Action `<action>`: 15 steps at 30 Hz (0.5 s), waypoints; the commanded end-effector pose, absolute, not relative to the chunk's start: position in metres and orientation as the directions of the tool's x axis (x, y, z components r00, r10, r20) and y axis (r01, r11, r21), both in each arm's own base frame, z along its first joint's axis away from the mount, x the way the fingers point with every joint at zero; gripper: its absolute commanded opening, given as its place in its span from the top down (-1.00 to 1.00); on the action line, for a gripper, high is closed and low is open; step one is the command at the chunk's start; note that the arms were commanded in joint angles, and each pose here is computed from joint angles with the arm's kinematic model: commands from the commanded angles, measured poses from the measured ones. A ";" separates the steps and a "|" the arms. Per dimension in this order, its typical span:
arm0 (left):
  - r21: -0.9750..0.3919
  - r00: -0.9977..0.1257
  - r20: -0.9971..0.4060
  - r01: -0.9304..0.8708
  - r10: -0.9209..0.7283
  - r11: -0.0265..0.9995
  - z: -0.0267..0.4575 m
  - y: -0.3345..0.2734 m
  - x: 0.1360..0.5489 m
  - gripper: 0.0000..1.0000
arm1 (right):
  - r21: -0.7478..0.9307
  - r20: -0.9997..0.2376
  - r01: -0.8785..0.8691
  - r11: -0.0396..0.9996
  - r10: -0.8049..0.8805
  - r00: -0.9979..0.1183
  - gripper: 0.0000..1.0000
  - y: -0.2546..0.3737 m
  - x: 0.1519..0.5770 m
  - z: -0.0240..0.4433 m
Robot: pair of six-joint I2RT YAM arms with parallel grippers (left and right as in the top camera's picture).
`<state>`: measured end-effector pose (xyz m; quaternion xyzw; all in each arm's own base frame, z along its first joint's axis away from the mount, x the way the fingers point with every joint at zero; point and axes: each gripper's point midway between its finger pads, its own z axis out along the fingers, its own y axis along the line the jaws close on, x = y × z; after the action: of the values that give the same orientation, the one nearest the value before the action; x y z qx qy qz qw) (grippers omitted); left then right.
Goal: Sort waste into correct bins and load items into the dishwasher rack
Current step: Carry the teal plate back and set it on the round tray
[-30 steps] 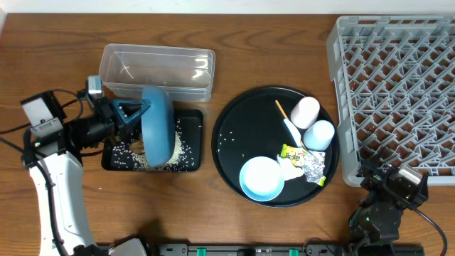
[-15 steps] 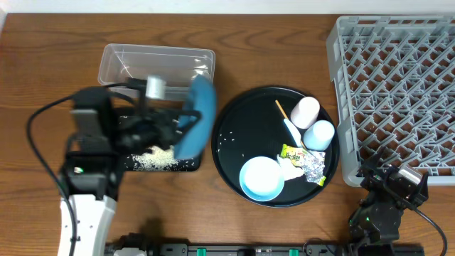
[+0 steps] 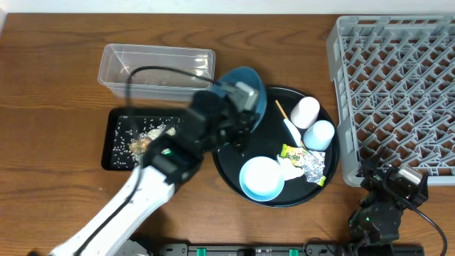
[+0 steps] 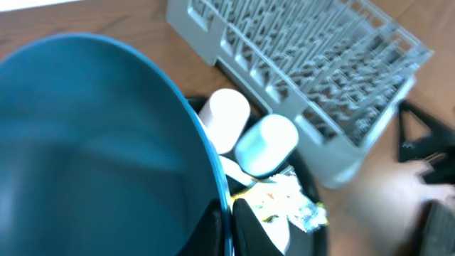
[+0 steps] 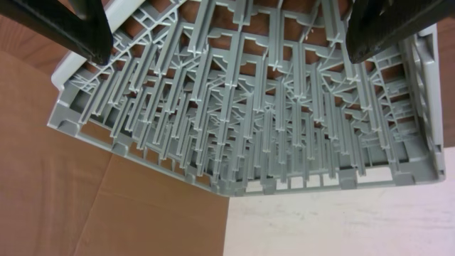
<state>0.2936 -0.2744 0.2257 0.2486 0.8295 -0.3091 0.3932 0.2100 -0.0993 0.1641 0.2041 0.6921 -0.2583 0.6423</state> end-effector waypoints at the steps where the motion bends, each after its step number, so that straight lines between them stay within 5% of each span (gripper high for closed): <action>1: -0.229 -0.539 -0.813 0.641 0.218 0.733 0.204 -0.280 0.310 0.88 | -0.104 -0.994 0.620 0.778 -0.054 -0.100 -0.98 -0.100 0.209 0.163; 15: -0.231 -0.597 -0.746 0.646 0.294 0.727 0.133 -0.310 0.322 0.88 | -0.104 -0.994 0.620 0.778 -0.054 -0.100 -0.99 -0.100 0.209 0.163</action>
<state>0.3183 -0.3112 0.1345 0.2672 0.8604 -0.2603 0.3472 0.2100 -0.0993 0.1641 0.2041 0.6921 -0.2583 0.6423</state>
